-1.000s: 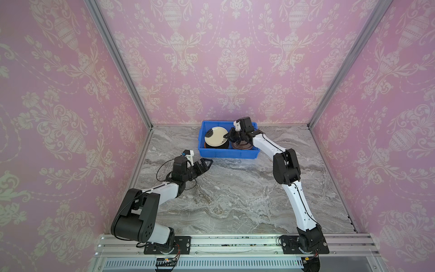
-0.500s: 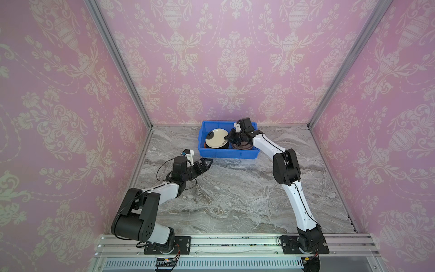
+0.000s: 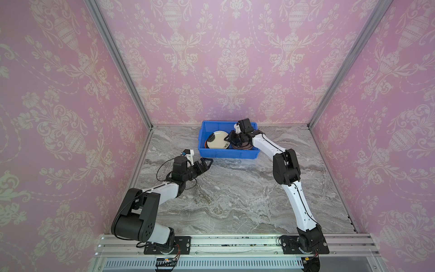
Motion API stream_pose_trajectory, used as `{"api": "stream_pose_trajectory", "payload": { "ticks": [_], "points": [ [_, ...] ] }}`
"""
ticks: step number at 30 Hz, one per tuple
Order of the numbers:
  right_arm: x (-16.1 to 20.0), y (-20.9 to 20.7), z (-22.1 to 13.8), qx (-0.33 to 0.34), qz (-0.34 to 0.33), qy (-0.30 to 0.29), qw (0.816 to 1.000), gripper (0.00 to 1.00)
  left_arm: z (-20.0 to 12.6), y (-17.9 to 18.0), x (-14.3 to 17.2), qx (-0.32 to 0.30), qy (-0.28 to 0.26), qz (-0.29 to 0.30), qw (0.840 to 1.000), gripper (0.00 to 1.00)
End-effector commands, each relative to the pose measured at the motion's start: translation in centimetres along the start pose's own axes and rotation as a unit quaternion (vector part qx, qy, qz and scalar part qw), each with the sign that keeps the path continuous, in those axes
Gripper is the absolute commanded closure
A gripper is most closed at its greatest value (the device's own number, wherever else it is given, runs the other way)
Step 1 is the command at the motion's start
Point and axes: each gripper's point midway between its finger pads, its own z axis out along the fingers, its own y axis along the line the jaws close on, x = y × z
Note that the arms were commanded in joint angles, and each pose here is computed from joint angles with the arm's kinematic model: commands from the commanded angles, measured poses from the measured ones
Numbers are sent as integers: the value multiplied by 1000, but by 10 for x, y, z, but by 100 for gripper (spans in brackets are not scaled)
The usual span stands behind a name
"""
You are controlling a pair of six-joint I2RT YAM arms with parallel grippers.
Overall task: Place the plates into the plastic bin on the countertop
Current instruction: Place the plate in the plastic bin.
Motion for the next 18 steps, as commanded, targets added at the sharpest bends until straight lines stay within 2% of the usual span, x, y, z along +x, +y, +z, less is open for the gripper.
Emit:
{"api": "stream_pose_trajectory", "payload": {
  "ticks": [1,10,18],
  "points": [
    [-14,15,-28,19,-28,-25,999,65,0,-16,-12,22,-8,17,1000,1],
    [-15,12,-50,54,-55,-35,996,63,5,-16,-14,28,-7,18,999,1],
    [-18,11,-49,60,-60,-36,996,65,10,-13,-13,29,-3,16,999,1]
  ]
}}
